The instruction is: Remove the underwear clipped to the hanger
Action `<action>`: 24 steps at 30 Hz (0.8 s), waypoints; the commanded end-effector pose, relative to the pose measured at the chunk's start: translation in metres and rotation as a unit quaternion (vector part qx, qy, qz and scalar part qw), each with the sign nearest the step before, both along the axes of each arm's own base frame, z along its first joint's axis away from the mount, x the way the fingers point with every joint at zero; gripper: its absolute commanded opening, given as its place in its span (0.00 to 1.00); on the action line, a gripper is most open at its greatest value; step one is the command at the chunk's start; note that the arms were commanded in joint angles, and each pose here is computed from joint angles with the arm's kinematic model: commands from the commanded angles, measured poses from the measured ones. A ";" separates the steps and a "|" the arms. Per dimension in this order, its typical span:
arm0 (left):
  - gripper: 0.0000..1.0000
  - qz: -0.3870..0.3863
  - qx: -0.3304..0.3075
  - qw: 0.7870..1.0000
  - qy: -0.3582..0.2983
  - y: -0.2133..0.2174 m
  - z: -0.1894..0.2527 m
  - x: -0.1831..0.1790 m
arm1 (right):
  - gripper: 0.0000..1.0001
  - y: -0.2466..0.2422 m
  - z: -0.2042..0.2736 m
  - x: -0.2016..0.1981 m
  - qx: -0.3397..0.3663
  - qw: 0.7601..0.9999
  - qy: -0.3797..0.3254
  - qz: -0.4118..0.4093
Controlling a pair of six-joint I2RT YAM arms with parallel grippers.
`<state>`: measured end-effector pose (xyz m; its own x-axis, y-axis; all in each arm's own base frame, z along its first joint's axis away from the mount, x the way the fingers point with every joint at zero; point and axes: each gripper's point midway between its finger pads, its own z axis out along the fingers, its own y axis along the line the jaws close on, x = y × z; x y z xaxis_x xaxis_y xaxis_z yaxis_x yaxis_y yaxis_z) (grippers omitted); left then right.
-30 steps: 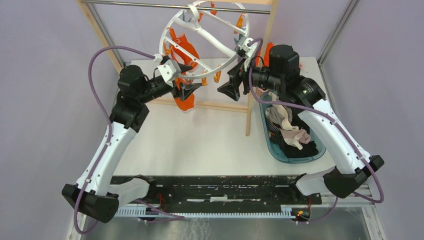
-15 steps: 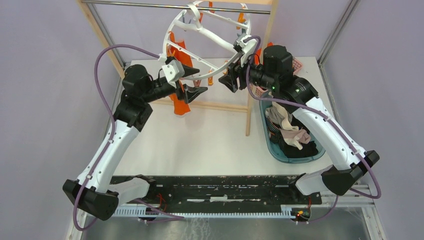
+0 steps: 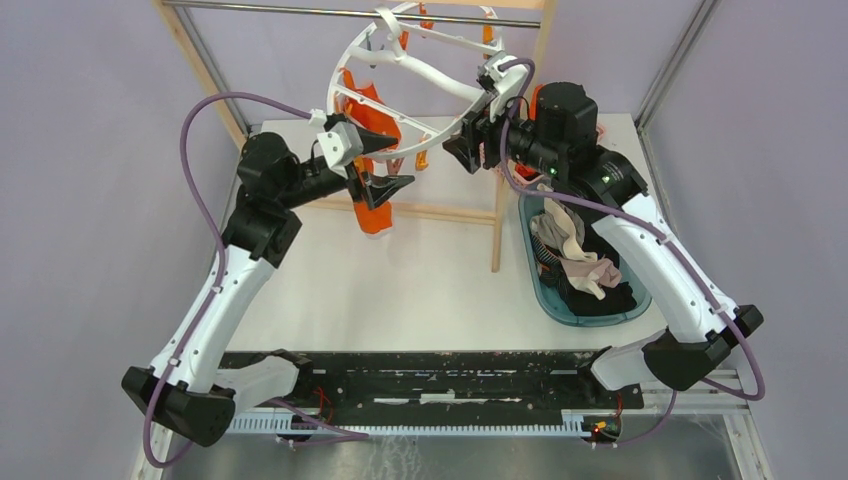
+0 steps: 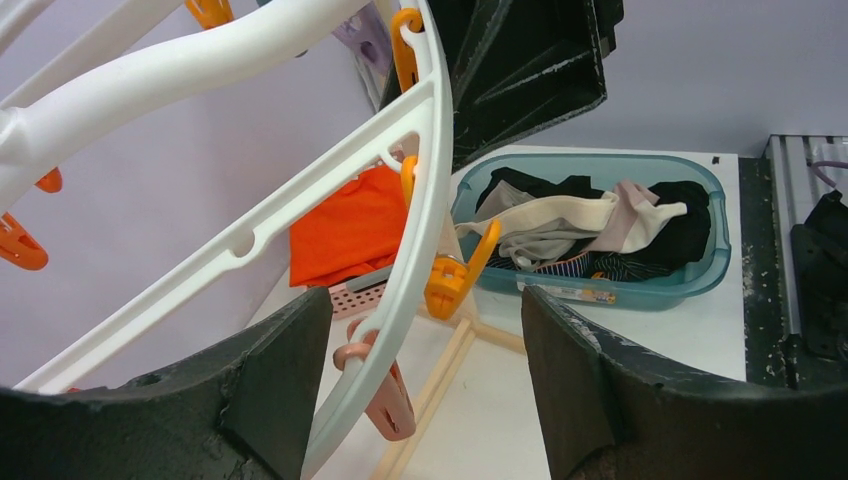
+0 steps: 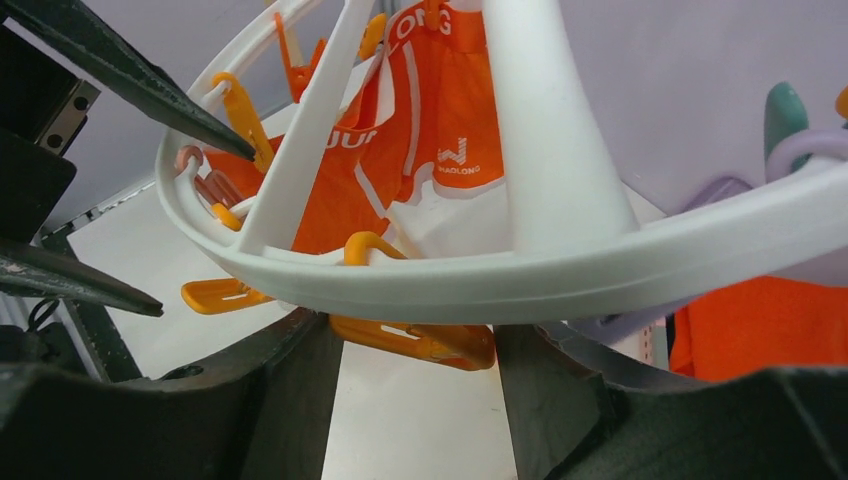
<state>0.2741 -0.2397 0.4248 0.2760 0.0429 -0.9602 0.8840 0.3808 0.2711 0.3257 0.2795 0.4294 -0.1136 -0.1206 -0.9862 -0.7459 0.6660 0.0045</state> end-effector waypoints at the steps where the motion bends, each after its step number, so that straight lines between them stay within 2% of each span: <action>1: 0.77 -0.005 -0.009 1.000 -0.013 0.002 0.010 -0.013 | 0.62 -0.022 0.037 0.011 0.013 0.997 -0.042 -0.065; 10: 0.87 0.103 0.045 0.990 -0.083 0.042 0.007 -0.014 | 0.62 -0.062 0.034 0.027 0.003 0.988 -0.048 -0.145; 17: 0.88 0.228 0.125 0.963 -0.073 0.086 -0.024 0.006 | 0.63 -0.095 0.034 0.043 0.031 0.982 -0.024 -0.185; 19: 0.92 0.261 0.139 0.953 -0.059 0.097 -0.035 0.013 | 0.63 -0.096 0.035 0.045 0.033 0.982 -0.024 -0.186; 21: 0.95 0.256 0.139 0.956 -0.043 0.094 -0.044 0.015 | 0.63 -0.096 0.036 0.047 0.034 0.982 -0.022 -0.187; 24: 0.95 0.208 0.129 0.969 -0.023 0.075 -0.052 0.013 | 0.64 -0.094 0.032 0.050 0.035 0.983 -0.013 -0.182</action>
<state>0.2825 -0.1584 0.3860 0.2463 0.3836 -0.8901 0.6248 0.6393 0.4483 0.3781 0.1860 0.4399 -0.1494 -0.0560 -0.9872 -0.4543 0.8907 0.0182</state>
